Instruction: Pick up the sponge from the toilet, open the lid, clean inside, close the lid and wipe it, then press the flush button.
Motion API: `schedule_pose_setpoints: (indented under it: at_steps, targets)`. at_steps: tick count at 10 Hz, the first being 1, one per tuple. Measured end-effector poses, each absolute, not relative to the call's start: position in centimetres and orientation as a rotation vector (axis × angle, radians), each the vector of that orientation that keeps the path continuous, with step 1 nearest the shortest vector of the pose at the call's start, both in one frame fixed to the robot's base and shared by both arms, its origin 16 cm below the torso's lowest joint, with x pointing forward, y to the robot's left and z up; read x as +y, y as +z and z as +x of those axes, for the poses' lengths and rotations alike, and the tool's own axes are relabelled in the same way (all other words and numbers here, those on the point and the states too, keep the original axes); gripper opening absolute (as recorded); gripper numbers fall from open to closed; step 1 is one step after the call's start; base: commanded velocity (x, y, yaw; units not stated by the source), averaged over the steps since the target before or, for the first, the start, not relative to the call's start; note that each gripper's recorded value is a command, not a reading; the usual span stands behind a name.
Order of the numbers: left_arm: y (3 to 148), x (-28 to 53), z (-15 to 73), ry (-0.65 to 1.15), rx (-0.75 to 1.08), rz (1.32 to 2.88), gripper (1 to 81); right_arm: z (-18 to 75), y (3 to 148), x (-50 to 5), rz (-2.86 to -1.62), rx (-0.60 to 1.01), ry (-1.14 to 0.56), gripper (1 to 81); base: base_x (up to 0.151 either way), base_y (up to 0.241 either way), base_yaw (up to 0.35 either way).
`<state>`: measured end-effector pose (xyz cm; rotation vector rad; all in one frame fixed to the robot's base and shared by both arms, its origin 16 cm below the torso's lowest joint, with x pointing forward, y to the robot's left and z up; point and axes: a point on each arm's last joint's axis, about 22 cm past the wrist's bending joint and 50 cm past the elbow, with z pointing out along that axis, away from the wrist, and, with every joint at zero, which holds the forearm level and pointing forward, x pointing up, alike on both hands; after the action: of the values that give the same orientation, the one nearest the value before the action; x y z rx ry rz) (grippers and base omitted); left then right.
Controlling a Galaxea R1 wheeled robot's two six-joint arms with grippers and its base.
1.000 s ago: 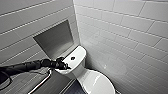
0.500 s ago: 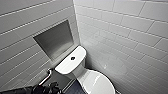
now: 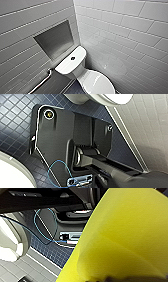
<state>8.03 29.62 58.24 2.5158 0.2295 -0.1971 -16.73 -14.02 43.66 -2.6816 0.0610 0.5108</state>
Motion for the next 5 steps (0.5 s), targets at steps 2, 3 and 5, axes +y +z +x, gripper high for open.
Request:
schedule_pose_setpoints:
  at_steps: [2,3,5]
  targets:
    - [54.6,27.6,3.1,-0.221,0.246,2.537,1.0,-17.0,43.8,-13.4,-2.675,0.064,0.514,1.0,0.0,0.0,0.0]
    - [52.8,26.8,1.6,-0.223,0.25,2.556,1.0,-17.0,43.9,-13.1,-2.672,0.068,0.513,1.0,0.0,0.0,0.0]
    - [49.1,27.6,-0.2,-0.222,0.253,2.636,1.0,-17.0,43.9,-13.2,-2.673,0.065,0.512,1.0,0.0,0.0,0.0]
